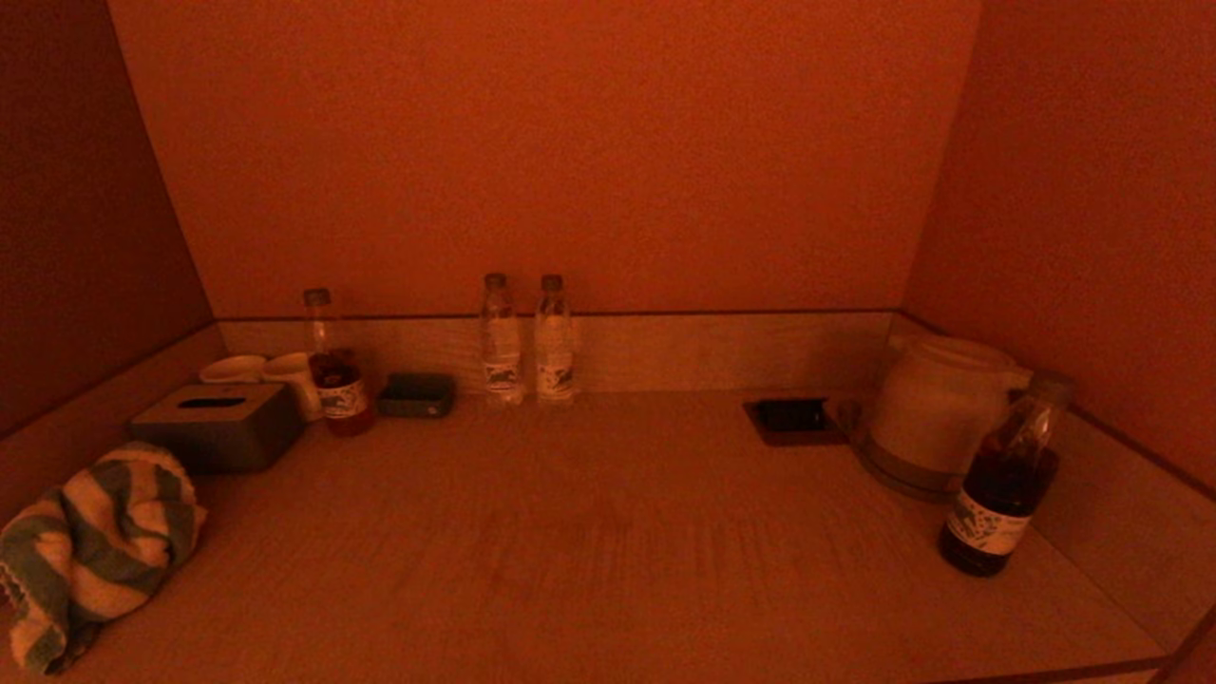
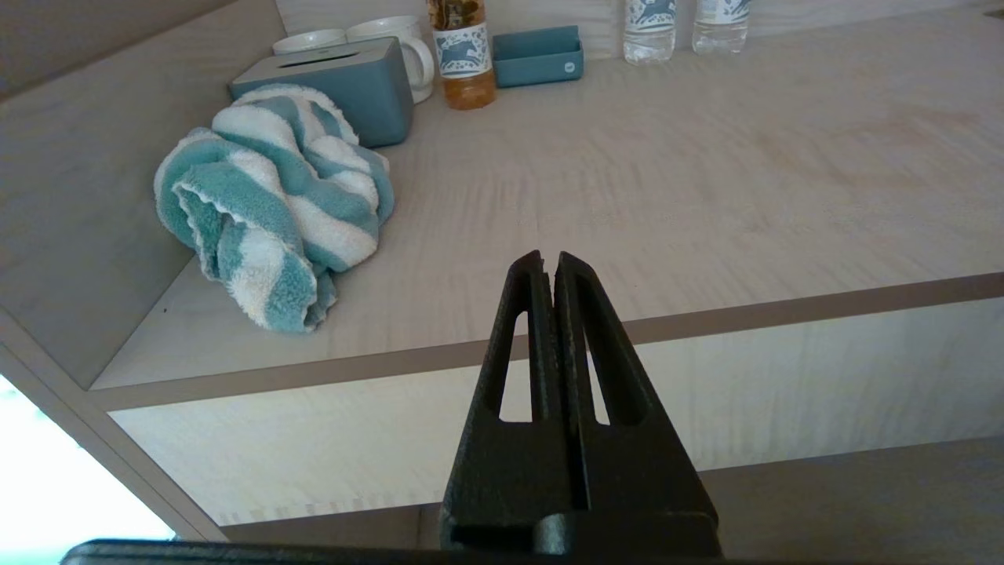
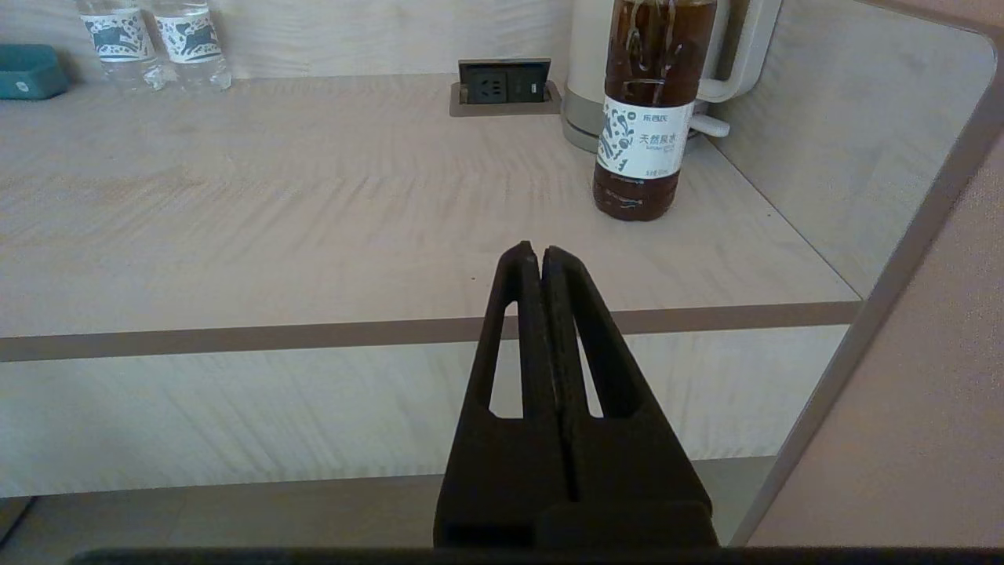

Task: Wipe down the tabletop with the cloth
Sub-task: Pick up the tablecloth

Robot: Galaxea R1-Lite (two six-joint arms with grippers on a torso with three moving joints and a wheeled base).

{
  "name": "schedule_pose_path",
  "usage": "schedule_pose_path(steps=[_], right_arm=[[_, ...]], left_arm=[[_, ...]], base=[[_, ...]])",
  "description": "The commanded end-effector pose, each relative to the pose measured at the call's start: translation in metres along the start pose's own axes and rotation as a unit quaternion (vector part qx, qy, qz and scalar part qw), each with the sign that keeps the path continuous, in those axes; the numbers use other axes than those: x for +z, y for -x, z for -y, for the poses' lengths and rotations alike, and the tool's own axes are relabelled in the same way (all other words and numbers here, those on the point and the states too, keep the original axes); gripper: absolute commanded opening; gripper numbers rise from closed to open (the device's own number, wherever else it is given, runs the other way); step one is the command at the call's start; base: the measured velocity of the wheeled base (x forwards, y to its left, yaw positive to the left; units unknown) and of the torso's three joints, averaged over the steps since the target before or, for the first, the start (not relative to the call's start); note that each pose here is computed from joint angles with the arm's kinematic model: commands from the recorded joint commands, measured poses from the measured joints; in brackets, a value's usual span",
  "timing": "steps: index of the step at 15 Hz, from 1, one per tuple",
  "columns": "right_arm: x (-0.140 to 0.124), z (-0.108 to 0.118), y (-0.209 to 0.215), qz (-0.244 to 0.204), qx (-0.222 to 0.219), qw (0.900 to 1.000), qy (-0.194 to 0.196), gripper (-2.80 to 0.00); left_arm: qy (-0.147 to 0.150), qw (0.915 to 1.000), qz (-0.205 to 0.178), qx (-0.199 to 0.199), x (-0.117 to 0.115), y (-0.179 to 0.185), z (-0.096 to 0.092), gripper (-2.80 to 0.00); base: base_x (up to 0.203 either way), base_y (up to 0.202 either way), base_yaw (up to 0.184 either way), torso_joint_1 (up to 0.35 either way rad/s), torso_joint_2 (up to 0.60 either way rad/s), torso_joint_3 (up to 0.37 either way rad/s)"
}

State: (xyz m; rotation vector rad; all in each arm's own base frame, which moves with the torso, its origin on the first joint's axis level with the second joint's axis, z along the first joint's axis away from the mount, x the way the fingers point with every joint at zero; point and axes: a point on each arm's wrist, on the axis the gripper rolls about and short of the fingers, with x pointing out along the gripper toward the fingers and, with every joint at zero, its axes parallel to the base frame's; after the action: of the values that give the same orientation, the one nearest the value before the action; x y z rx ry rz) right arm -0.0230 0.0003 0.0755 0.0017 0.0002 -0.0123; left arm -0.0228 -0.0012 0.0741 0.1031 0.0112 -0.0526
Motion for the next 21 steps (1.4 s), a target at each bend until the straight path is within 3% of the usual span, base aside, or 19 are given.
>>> schedule_pose_path(steps=[1, 16, 17, 19, 21], right_arm=[[0.000, 0.000, 0.000, 0.000, 0.000, 1.000, 0.000, -2.80], [0.000, 0.000, 0.000, 0.000, 0.000, 1.000, 0.000, -2.80], [0.000, 0.000, 0.000, -0.001, 0.000, 1.000, 0.000, -2.80], [0.000, 0.000, 0.000, -0.001, 0.000, 1.000, 0.000, -2.80], [0.000, 0.000, 0.000, -0.001, 0.000, 1.000, 0.000, -2.80]], left_arm=[[0.001, 1.0000, 0.000, 0.000, 0.000, 0.000, 0.000, -2.80], [0.007, 1.0000, 0.003, 0.001, 0.004, 0.001, 0.000, -2.80], [0.021, 0.9998, 0.004, 0.001, 0.013, 0.003, -0.001, -2.80], [0.044, 0.9989, 0.012, 0.008, 0.055, 0.008, -0.006, -2.80], [0.074, 0.9962, -0.034, 0.032, 0.095, -0.009, -0.012, -2.80]], base=[[0.000, 0.000, 0.000, 0.000, 0.00, 0.000], [0.000, 0.000, 0.000, 0.000, 0.00, 0.000], [0.000, 0.000, 0.000, 0.000, 0.00, 0.000], [0.000, 0.000, 0.000, 0.000, 0.00, 0.000], [0.000, 0.000, 0.000, 0.000, 0.00, 0.000]])
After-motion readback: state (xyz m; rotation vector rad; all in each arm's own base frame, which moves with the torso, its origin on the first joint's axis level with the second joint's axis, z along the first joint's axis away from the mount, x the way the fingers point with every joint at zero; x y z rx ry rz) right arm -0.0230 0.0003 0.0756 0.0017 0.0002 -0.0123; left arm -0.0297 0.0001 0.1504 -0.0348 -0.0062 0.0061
